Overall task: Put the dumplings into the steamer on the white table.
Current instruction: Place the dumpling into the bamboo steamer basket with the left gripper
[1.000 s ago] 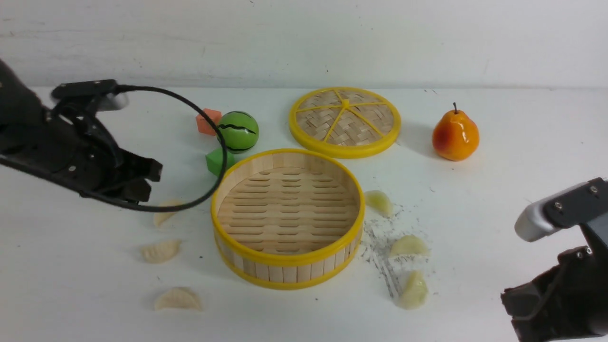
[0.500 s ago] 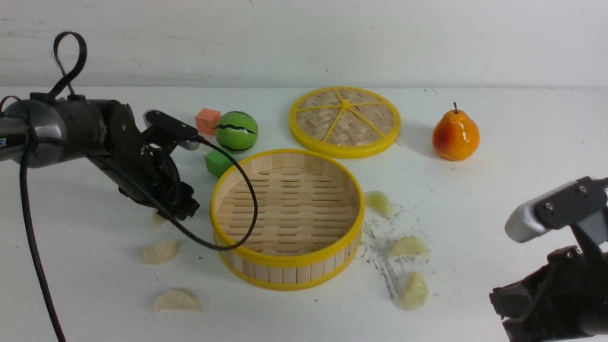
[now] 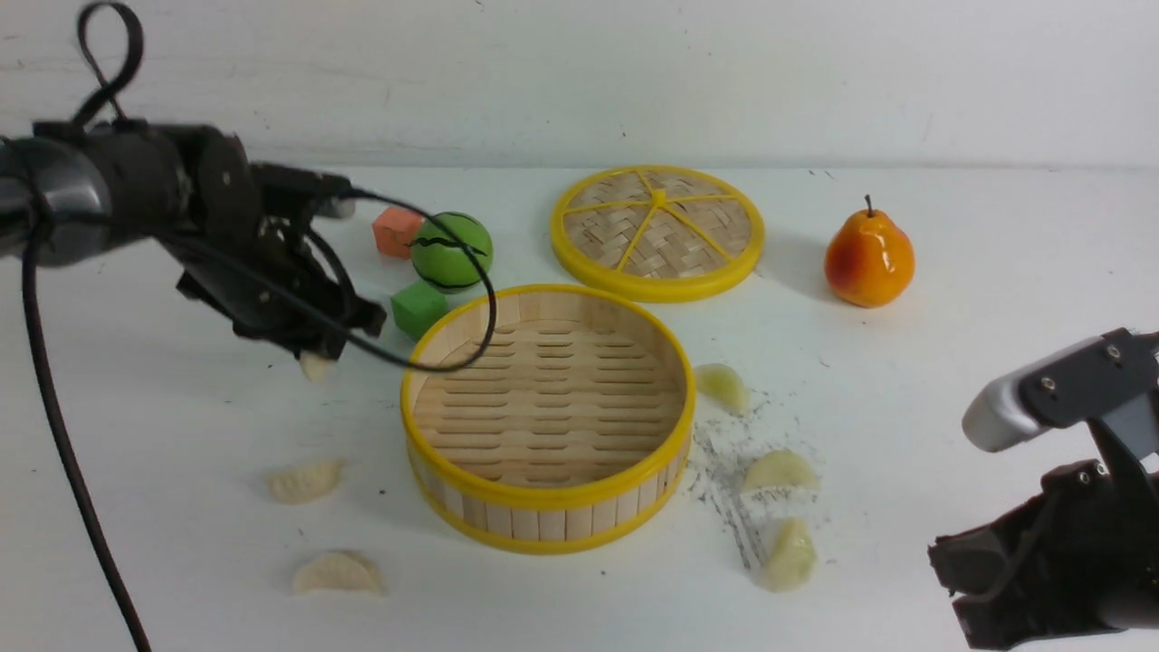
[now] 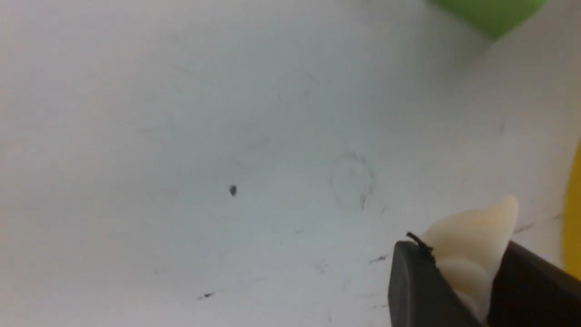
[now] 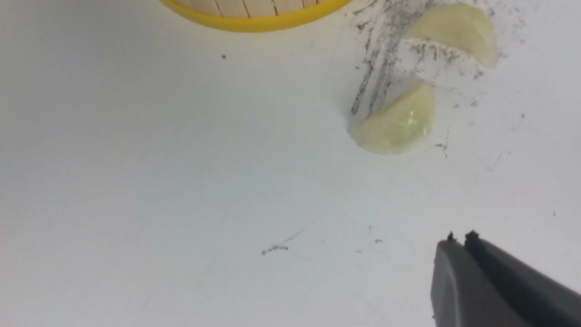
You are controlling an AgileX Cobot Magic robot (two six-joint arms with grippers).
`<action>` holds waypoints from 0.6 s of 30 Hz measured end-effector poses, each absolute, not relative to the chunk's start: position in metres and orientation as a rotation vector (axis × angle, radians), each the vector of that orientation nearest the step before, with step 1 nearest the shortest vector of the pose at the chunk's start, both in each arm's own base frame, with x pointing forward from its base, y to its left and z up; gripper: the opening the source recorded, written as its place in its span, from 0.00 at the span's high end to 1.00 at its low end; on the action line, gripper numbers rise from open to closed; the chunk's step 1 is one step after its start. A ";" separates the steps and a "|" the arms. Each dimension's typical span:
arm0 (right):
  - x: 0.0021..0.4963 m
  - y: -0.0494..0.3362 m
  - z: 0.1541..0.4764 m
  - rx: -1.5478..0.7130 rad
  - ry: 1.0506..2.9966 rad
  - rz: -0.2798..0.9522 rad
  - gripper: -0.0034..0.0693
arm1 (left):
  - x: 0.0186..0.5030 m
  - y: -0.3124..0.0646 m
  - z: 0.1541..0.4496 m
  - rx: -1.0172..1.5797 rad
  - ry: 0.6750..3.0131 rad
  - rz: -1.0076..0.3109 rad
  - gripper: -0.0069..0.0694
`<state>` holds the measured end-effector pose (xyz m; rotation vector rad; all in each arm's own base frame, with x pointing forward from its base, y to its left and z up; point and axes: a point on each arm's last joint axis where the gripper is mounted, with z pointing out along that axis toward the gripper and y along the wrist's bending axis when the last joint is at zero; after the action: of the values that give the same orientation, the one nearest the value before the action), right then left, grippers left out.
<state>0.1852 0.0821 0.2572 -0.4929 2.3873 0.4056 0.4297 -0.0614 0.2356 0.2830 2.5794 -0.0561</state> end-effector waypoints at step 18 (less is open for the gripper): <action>0.186 0.082 0.258 -0.482 2.379 0.410 0.91 | 0.445 -0.165 0.207 0.264 2.666 -0.280 0.68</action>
<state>0.1859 0.0823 0.2579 -0.4819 2.3791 0.4100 0.4447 -0.1645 0.2071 0.2642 2.6656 -0.2802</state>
